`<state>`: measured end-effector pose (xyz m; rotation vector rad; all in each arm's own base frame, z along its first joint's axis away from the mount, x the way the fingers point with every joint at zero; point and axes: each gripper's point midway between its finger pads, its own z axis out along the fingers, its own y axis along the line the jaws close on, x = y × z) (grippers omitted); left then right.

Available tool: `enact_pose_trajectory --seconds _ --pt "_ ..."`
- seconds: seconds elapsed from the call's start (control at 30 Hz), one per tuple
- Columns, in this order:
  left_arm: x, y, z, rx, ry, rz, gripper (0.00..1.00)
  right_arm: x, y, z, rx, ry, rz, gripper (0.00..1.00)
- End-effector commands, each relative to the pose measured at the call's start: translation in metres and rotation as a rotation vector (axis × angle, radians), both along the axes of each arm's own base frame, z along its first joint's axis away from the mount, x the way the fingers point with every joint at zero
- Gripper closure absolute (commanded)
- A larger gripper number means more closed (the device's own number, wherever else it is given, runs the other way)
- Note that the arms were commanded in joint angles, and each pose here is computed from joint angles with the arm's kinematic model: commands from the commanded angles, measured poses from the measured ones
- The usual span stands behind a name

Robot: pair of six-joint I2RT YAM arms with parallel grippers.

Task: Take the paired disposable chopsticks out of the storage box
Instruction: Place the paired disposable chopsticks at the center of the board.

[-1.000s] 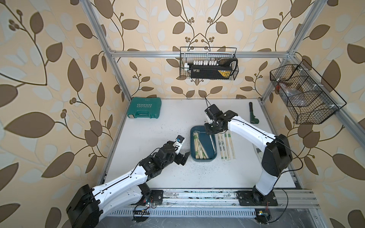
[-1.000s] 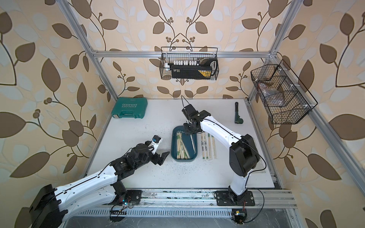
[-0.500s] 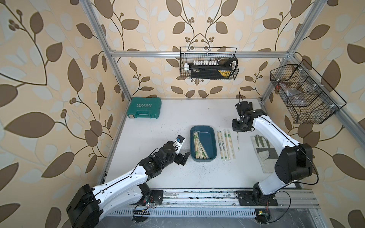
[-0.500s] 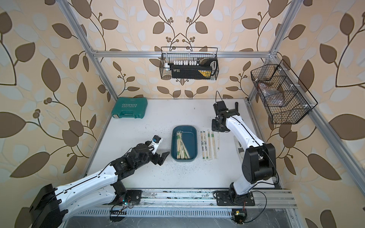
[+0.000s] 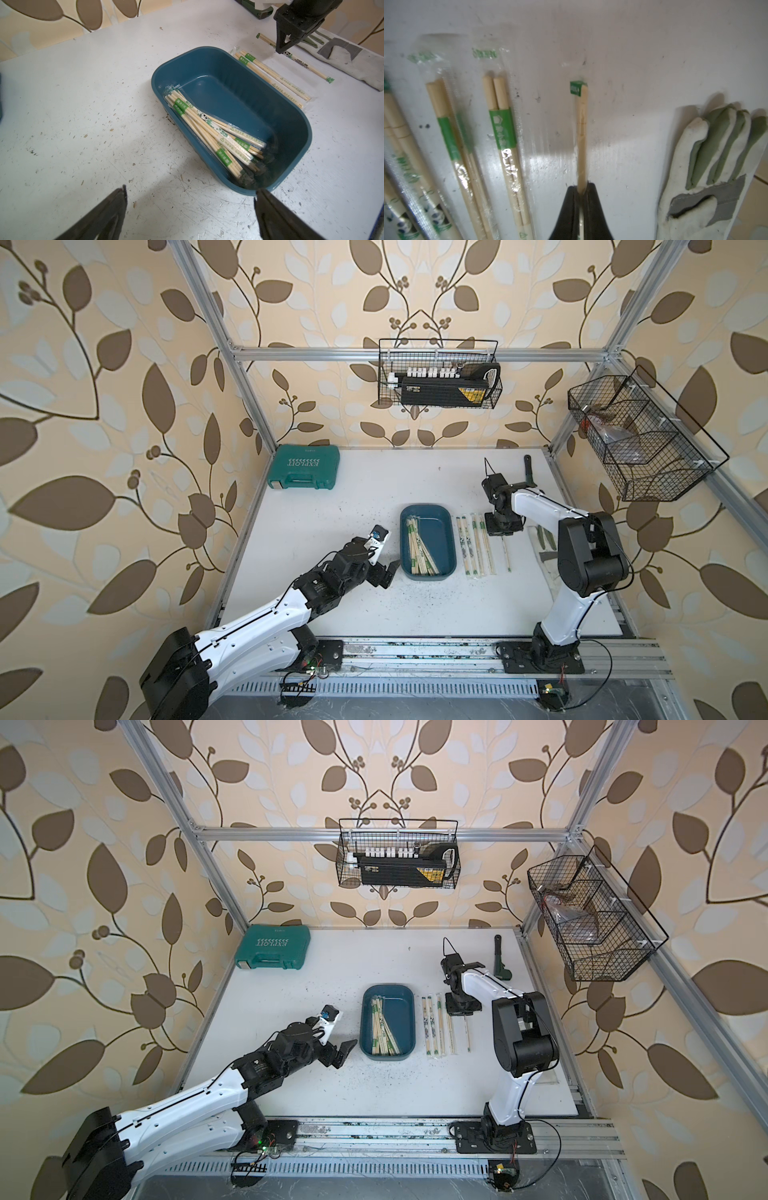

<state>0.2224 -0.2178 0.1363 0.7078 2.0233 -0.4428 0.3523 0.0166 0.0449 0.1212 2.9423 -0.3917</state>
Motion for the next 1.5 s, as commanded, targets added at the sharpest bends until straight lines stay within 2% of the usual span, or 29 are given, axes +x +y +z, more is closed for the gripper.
enact_pose_trajectory --seconds 0.0,0.1,0.7,1.47 --pt "0.001 -0.009 0.018 -0.034 -0.038 -0.026 0.01 0.007 0.009 -0.001 0.051 -0.031 0.018 0.92" --pt "0.002 -0.009 0.019 -0.035 -0.04 -0.024 0.01 0.005 0.016 -0.009 0.089 -0.004 0.026 0.92" --pt "0.001 -0.009 0.017 -0.033 -0.038 -0.027 0.01 -0.002 0.018 -0.025 0.083 0.08 0.034 0.89" --pt "0.001 -0.01 0.016 -0.027 -0.034 -0.031 0.01 0.005 0.022 -0.018 0.087 0.054 0.04 0.81"
